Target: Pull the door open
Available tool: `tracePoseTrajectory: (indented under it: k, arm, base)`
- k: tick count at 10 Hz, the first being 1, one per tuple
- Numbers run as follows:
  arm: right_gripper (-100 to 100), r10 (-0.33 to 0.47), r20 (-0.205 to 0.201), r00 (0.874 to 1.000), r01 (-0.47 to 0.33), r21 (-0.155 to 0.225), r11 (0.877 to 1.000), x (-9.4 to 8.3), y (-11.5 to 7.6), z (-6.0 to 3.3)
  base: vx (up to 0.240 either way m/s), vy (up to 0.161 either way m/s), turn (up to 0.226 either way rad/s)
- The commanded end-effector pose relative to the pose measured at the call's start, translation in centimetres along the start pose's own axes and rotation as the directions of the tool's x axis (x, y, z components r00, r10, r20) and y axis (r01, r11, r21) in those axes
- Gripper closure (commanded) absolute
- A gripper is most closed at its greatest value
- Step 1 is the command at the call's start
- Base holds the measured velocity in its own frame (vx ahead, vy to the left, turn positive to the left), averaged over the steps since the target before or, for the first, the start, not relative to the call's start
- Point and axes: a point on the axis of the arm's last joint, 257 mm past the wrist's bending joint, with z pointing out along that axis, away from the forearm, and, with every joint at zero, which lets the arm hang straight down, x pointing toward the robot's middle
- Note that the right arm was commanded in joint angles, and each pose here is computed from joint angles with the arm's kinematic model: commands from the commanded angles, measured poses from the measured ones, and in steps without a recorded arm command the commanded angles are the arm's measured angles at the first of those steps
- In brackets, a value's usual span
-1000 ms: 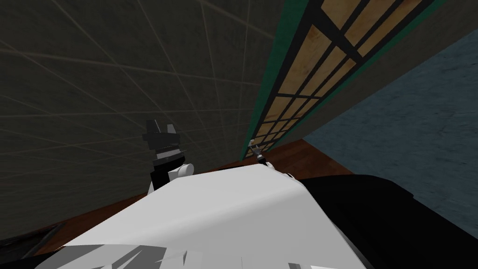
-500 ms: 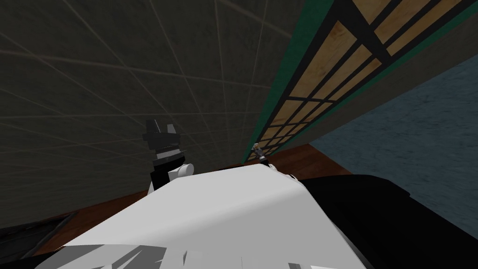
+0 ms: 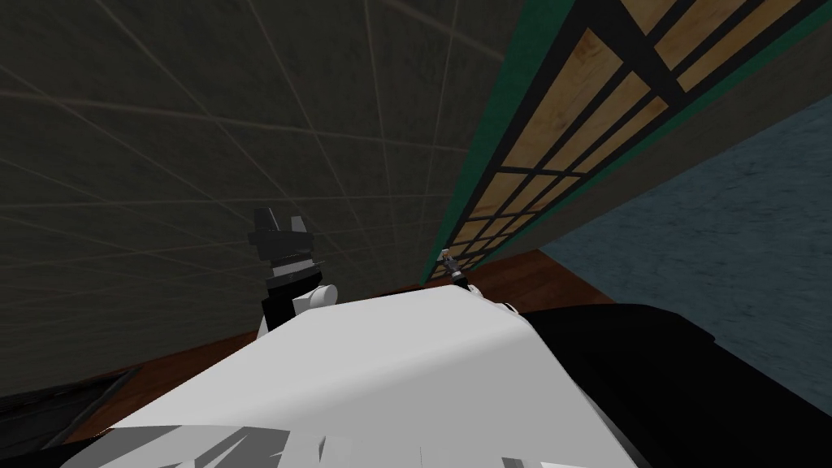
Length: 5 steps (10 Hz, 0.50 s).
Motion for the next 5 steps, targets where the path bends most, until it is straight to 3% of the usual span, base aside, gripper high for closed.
tracePoseTrajectory:
  k: [1,5]
  arm:
    - [100,0.039,0.005,0.999,-0.039,0.005,0.999,-0.10,-0.01,0.12]
    - [100,0.117,0.016,0.993,-0.118,0.013,0.993,-0.30,-0.05,0.37]
  base:
    - [-0.038,-0.018,0.058]
    - [-0.056,-0.028,0.054]
